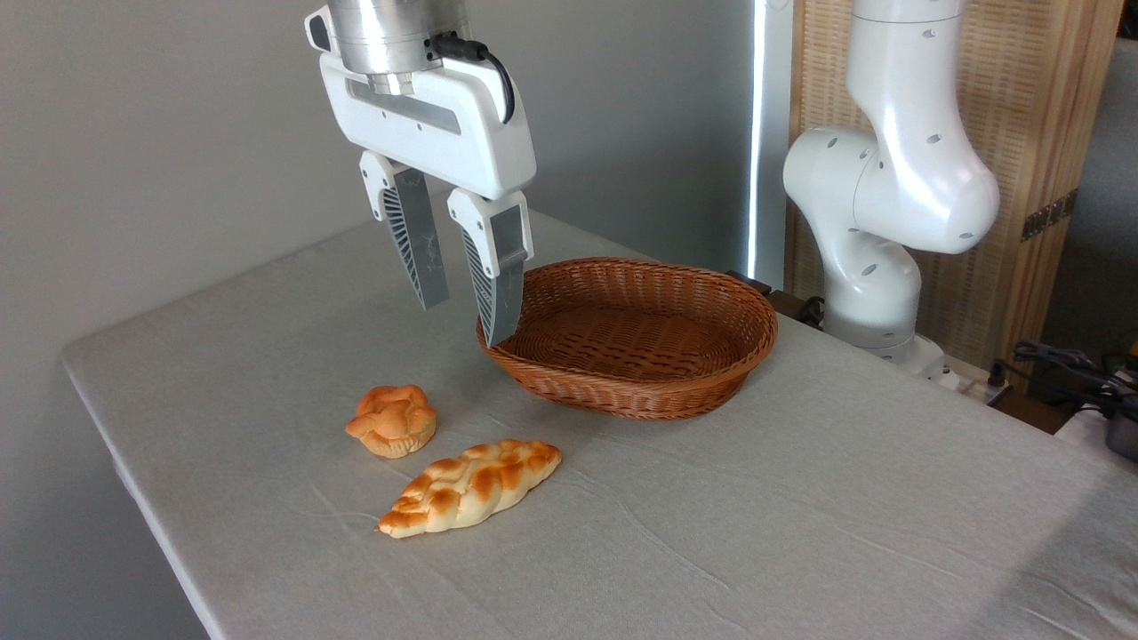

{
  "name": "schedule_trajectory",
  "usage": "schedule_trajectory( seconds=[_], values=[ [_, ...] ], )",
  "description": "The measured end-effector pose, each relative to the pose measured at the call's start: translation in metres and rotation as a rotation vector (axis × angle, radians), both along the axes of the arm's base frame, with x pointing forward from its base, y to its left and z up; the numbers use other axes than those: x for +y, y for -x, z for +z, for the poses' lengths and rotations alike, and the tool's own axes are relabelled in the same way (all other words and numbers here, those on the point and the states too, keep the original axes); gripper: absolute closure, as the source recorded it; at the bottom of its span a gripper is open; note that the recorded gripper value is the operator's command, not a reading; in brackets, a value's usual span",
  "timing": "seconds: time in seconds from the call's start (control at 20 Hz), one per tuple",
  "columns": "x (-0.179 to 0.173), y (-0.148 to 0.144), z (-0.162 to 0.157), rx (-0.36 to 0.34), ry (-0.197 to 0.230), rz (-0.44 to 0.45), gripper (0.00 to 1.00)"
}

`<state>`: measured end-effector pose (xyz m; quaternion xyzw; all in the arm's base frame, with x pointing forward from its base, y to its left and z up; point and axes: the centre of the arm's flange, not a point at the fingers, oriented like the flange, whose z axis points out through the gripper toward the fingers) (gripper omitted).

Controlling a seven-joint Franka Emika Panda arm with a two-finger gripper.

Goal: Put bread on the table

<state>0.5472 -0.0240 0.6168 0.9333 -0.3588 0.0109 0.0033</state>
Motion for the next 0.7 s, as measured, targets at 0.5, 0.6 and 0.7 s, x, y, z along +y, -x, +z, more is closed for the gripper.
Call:
schedule_trajectory(
  seconds=[0.5,0.6,0.7],
  values=[
    [0.0028,-0.0001,0.0000,0.000,-0.001,-0.003,0.00],
    [0.0031,-0.0001,0.0001,0.000,-0.001,-0.003,0.00],
    [0.0038,-0.0002,0.0001,0.000,-0.001,-0.001,0.00]
  ],
)
